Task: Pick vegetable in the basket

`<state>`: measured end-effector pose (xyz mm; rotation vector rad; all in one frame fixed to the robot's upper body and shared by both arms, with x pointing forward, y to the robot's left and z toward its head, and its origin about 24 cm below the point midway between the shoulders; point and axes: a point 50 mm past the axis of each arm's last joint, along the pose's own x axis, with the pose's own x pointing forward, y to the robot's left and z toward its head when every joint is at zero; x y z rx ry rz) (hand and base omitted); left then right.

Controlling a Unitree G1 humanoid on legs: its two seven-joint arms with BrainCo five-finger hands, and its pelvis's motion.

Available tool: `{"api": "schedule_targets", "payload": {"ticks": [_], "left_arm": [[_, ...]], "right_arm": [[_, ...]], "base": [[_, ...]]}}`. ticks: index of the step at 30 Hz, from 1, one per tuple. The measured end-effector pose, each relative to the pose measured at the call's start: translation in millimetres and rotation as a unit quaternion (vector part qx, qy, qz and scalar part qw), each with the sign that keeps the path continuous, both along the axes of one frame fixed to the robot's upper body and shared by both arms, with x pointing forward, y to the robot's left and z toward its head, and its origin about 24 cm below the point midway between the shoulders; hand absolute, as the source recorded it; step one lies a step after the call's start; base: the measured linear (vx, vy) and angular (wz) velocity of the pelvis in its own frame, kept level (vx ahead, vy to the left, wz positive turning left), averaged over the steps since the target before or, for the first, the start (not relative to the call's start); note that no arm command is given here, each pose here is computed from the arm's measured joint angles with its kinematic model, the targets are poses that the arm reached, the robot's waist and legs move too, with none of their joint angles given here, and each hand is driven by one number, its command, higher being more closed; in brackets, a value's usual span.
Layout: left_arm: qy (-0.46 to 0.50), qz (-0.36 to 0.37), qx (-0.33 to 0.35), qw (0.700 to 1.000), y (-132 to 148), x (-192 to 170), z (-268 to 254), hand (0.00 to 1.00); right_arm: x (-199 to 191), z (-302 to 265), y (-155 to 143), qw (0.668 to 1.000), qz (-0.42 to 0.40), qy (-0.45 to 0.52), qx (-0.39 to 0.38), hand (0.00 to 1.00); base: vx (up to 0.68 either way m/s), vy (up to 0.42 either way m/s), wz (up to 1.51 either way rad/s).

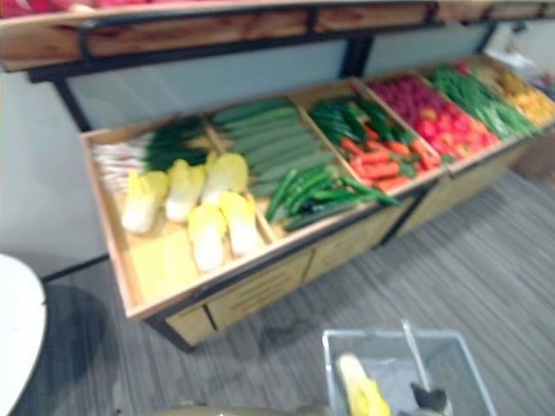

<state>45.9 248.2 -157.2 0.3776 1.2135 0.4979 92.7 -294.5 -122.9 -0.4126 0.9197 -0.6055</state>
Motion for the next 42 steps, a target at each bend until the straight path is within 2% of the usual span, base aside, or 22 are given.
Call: {"api": "schedule_targets", "payload": {"ticks": [3,6,8,11,15,17,22,31,35,42], "left_arm": [[-0.009,-0.01,0.012,1.0,7.5,4.1,3.3,0.0],[-0.023,-0.026,0.02,0.999,10.8,13.8,7.1,0.0],[-0.022,-0.024,-0.005,0.999,1.9,14.6,3.3,0.0],[-0.032,-0.034,-0.017,0.999,-5.5,21.9,2.8,0.0],[-0.027,-0.029,-0.022,0.999,-7.5,18.2,1.4,0.0],[-0.03,-0.025,-0.035,0.999,-15.2,18.9,-0.5,0.0],[-0.016,-0.022,-0.057,0.998,-30.1,11.1,-6.0,0.0],[-0.014,-0.031,-0.052,0.998,-32.8,1.4,-6.6,0.0],[0.003,-0.042,-0.061,0.997,-39.9,-10.4,-8.9,0.0],[-0.002,-0.071,-0.055,0.996,-36.3,-2.0,-7.5,0.0]], "right_arm": [[40.0,4.9,24.7,0.997,0.066,-0.039,0.011,1.0],[58.5,13.3,21.5,0.992,0.117,-0.043,-0.009,1.0],[79.8,23.0,19.5,0.987,0.151,-0.055,-0.024,1.0],[78.2,20.2,16.7,0.986,0.158,-0.039,-0.023,1.0],[98.2,20.0,38.0,0.973,0.23,-0.029,-0.02,1.0],[97.9,21.4,34.1,0.97,0.239,-0.024,-0.03,1.0],[65.7,11.1,24.0,0.972,0.231,0.015,-0.033,1.0],[75.1,17.8,29.7,0.961,0.272,0.002,-0.052,1.0],[69.8,19.0,22.4,0.96,0.274,0.007,-0.06,1.0],[64.3,22.8,12.4,0.959,0.273,0.01,-0.071,1.0]], "base": [[-0.13,0.201,-1.75],[-0.13,0.089,-1.5],[-0.16,0.072,-1.93],[-0.1,0.007,-1.54],[-0.03,-0.221,-1.62],[-0.13,-0.258,-1.2],[-0.1,-0.178,-0.61],[-0.03,0.042,-1.06],[0.04,0.211,-0.58],[0.1,0.178,-0.06]]}}
